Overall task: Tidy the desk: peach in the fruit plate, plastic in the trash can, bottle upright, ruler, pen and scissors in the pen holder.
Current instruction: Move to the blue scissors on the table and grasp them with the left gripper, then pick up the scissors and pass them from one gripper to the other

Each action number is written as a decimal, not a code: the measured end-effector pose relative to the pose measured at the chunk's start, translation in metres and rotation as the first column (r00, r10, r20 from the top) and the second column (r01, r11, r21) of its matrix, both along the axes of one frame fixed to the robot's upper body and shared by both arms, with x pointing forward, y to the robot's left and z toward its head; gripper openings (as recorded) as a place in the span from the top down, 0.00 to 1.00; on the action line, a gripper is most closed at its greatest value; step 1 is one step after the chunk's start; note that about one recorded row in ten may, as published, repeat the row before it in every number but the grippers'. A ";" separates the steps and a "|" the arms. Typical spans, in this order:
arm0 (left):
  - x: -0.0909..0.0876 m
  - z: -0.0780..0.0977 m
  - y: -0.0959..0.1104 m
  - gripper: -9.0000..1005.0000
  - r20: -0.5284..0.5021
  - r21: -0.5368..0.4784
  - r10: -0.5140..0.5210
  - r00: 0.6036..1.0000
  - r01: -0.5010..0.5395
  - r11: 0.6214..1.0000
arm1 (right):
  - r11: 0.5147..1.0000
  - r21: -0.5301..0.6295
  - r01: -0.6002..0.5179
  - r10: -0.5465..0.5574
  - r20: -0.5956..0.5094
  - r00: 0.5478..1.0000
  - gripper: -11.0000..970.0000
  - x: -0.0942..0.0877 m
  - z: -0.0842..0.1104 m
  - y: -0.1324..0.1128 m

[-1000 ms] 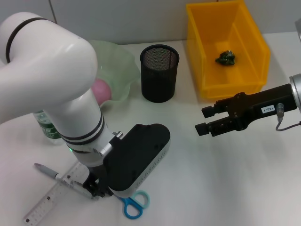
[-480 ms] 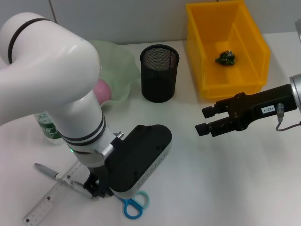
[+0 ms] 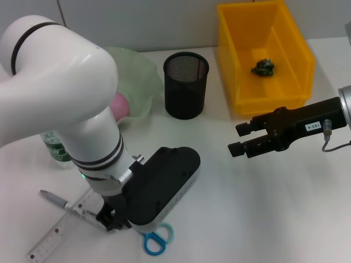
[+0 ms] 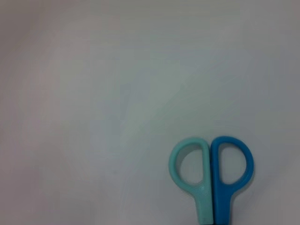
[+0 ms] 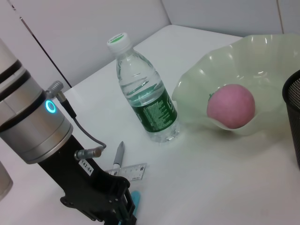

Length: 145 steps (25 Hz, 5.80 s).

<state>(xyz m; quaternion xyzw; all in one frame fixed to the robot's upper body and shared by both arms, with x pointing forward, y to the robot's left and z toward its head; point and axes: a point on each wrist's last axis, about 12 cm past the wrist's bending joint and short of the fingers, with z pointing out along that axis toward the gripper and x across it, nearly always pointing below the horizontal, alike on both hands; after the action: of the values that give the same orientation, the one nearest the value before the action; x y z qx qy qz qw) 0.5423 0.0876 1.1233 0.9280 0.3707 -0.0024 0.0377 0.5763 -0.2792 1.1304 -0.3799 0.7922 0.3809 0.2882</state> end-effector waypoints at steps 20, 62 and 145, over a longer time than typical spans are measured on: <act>0.000 -0.002 -0.001 0.75 0.003 0.009 -0.013 1.000 0.013 1.000 | 1.000 0.001 0.001 -0.001 0.001 1.000 0.21 0.000 0.000 0.000; 0.038 0.041 0.034 0.76 -0.439 -0.345 0.437 0.785 -0.596 0.725 | 0.979 0.149 0.137 -0.145 0.040 0.989 0.21 0.005 0.019 -0.022; 0.009 0.011 0.078 0.73 -0.873 -0.473 0.086 0.479 -0.877 0.085 | 0.973 0.230 0.012 0.025 -0.155 0.988 0.21 -0.051 0.003 -0.043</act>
<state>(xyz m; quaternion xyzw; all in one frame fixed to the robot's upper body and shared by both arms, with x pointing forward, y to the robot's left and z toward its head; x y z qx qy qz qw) 0.5512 0.1654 1.1339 0.4417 0.5968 -0.5217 0.4202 0.5254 -0.3221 1.1330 -0.3152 0.7616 0.4999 0.2658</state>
